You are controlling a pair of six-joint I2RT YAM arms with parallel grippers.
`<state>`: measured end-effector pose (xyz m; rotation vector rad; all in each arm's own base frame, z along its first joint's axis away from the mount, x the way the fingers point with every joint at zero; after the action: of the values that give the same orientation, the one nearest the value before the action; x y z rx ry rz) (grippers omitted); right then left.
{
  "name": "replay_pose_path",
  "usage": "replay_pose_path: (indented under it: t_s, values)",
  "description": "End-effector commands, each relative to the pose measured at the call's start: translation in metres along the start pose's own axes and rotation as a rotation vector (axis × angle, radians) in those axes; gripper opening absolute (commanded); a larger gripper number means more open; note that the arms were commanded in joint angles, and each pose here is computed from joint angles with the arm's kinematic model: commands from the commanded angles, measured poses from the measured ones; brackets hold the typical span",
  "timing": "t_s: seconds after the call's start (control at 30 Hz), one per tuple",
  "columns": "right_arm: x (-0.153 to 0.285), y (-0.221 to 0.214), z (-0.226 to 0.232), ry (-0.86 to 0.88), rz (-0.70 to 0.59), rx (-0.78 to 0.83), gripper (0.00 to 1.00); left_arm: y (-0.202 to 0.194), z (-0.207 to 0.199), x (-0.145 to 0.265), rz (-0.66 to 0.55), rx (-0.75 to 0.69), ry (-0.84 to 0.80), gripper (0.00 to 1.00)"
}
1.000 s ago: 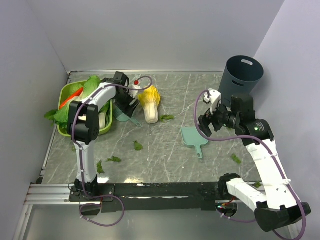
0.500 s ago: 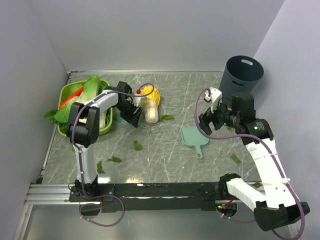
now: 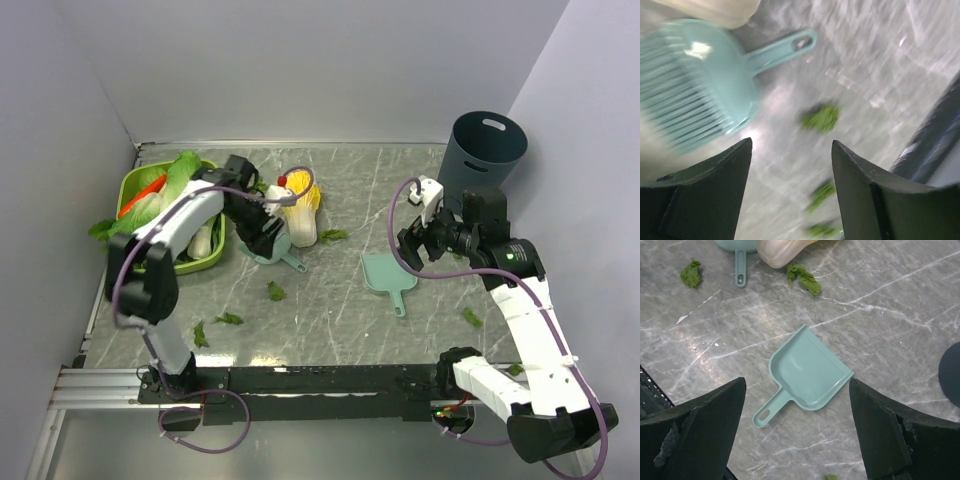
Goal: Sweep away the paper scraps from the table
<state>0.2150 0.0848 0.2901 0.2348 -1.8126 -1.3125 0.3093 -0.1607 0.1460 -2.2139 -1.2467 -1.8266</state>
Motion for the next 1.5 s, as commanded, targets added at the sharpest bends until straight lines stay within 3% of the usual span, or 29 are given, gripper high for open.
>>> replay_pose_path:
  t_s: [0.0, 0.13, 0.27, 0.77, 1.07, 1.17, 1.2, 1.3, 1.37, 1.47]
  values:
    - [0.0, 0.004, 0.004, 0.031, -0.041, 0.012, 0.91, -0.013, 0.004, 0.047, 0.088, -0.42, 0.147, 0.69]
    - [-0.002, 0.001, 0.004, 0.032, -0.043, 0.008, 0.91, -0.032, 0.023, 0.051, 0.232, -0.659, 0.225, 0.67]
    - [-0.001, 0.003, 0.001, 0.012, -0.046, 0.012, 0.93, -0.032, 0.037, 0.039, 0.263, -0.818, 0.211, 0.62]
    - [0.007, -0.01, 0.006, 0.006, 0.026, 0.002, 0.95, -0.016, 0.072, -0.018, 0.228, -0.902, 0.184, 0.53]
    - [0.002, -0.007, -0.001, -0.005, 0.037, 0.007, 0.95, -0.042, 0.076, -0.044, 0.32, -0.929, 0.074, 0.52]
    - [0.001, -0.007, -0.002, -0.009, 0.037, 0.008, 0.95, -0.045, 0.074, -0.048, 0.32, -0.905, 0.071, 0.38]
    - [0.0, -0.007, -0.002, -0.006, 0.036, 0.003, 0.95, -0.046, 0.073, -0.048, 0.318, -0.878, 0.072, 0.26]
    - [-0.001, -0.006, -0.001, 0.002, 0.033, 0.004, 0.95, -0.048, 0.068, -0.044, 0.31, -0.83, 0.077, 0.08]
    - [-0.003, -0.006, -0.003, 0.003, 0.034, 0.006, 0.95, -0.049, 0.063, -0.034, 0.293, -0.813, 0.105, 0.01]
    - [-0.005, -0.006, -0.003, 0.009, 0.036, 0.006, 0.95, -0.042, 0.046, -0.013, 0.225, -0.765, 0.123, 0.01]
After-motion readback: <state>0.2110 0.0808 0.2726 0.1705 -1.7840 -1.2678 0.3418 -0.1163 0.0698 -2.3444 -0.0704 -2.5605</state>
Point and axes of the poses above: each gripper's point midway between its finger pads, its own x axis back along the fingers, its own z axis along the line the jaws close on, y = z × x, the point moved 5 cm from there along x, back along the fingers, and after that the axes turned 2 degrees about -x, right-handed, at the moved point
